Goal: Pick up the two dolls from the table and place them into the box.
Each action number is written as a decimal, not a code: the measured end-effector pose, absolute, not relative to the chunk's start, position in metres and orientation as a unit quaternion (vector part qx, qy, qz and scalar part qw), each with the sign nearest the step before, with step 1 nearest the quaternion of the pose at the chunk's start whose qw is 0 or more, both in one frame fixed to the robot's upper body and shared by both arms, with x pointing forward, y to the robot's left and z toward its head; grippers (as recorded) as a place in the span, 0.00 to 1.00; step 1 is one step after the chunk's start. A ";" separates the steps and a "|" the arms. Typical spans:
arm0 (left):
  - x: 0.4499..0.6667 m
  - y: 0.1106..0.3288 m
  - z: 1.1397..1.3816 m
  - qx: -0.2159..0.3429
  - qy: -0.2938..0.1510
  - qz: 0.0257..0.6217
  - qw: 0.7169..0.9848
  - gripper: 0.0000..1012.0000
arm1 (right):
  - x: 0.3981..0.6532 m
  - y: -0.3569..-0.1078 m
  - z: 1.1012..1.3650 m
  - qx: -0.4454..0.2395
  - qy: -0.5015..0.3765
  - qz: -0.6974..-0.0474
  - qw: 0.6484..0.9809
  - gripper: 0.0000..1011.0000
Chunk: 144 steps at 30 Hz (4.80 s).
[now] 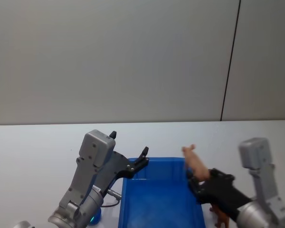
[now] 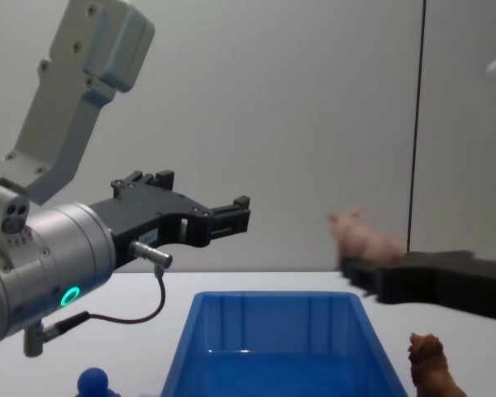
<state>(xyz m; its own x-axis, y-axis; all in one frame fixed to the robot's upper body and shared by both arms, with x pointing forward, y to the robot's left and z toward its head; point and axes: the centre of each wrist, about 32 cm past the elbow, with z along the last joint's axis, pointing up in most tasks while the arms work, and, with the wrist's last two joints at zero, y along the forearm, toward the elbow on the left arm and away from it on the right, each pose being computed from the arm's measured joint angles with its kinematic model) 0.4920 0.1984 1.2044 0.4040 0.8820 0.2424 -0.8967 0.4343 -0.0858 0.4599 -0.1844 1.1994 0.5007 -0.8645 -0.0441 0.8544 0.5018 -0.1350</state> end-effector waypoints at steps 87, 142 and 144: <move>0.492 0.198 1.204 0.029 -0.126 0.531 0.837 0.99 | 0.488 -0.206 1.150 -0.104 0.160 -0.560 0.806 0.65; 0.492 0.198 1.204 0.029 -0.126 0.531 0.837 0.99 | 0.517 -0.150 1.189 -0.034 0.115 -0.455 0.882 0.73; 0.492 0.198 1.204 0.029 -0.126 0.531 0.837 0.99 | 0.516 -0.150 1.188 -0.035 0.114 -0.454 0.883 0.76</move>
<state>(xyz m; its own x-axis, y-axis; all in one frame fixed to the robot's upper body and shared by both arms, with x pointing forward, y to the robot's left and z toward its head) 0.4920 0.1984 1.2044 0.4040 0.8821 0.2424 -0.8967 0.4343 -0.0858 0.5160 -0.1501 1.1879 0.5611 -0.8101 -0.1697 0.7941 0.5847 -0.1658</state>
